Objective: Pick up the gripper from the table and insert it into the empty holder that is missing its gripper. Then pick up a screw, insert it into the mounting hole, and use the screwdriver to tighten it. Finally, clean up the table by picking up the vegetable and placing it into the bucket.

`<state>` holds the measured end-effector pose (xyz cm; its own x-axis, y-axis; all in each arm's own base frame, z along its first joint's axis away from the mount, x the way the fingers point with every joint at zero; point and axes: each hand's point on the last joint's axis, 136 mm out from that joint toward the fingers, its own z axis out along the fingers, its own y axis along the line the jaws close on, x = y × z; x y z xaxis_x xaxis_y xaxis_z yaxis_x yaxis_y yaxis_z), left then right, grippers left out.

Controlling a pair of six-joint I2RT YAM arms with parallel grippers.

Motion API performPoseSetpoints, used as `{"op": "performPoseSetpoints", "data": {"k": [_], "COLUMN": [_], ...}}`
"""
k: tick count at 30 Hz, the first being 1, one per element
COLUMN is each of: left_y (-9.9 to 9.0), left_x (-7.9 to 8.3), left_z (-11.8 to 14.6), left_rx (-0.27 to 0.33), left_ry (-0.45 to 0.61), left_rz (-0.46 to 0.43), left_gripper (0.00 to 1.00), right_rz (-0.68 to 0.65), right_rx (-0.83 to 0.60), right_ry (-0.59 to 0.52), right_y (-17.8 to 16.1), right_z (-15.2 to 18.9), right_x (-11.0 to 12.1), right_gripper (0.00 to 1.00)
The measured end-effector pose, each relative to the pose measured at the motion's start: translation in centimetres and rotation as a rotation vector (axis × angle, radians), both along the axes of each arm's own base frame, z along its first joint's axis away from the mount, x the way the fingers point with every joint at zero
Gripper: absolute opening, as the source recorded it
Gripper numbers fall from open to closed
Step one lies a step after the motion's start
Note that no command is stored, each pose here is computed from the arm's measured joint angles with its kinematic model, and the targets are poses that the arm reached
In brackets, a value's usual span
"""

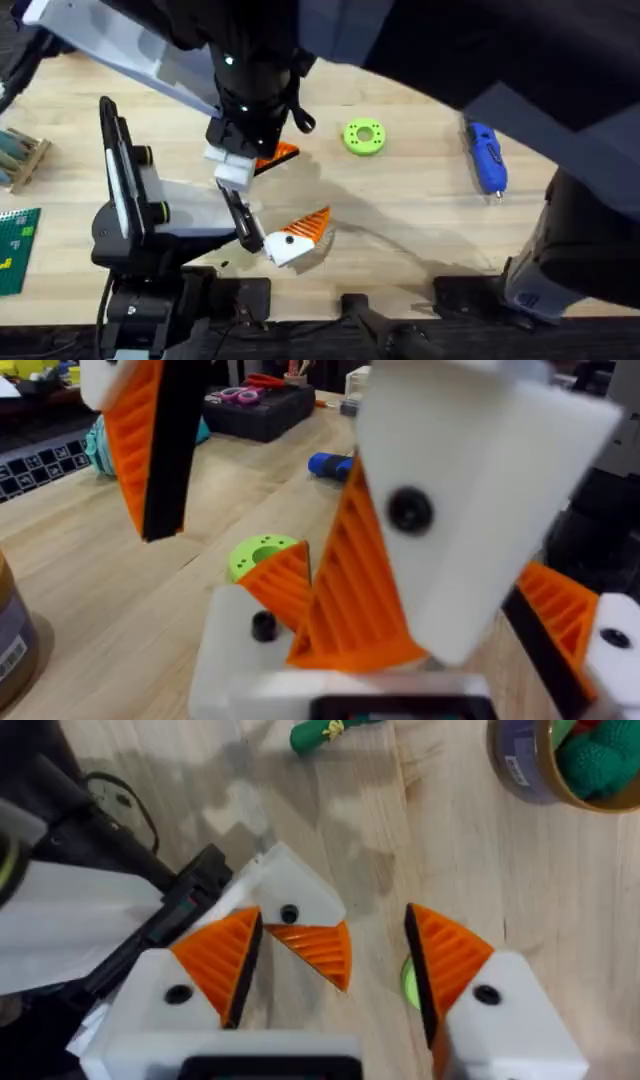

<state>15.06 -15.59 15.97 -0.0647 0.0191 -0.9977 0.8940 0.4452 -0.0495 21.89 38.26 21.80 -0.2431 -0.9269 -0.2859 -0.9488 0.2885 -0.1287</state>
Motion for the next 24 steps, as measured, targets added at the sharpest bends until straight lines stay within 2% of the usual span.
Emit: {"op": "performPoseSetpoints", "data": {"k": [13, 19, 24], "left_y": [0.0, 0.0, 0.0], "left_x": [0.0, 0.0, 0.0], "left_z": [0.0, 0.0, 0.0], "left_rx": [0.004, 0.007, 0.007], "left_ry": [-0.009, -0.015, -0.015], "left_rz": [0.0, -0.001, -0.001], "left_gripper": [0.986, 0.986, 0.986], "right_rz": [-0.039, -0.083, -0.162], "right_rx": [0.034, 0.123, 0.2], "right_ry": [0.01, -0.007, -0.019], "right_y": [-0.1, -0.2, -2.1], "right_z": [0.5, 3.3, 6.3], "right_x": [0.5, 0.3, 1.0], "right_gripper": [0.822, 0.822, 0.821]}}
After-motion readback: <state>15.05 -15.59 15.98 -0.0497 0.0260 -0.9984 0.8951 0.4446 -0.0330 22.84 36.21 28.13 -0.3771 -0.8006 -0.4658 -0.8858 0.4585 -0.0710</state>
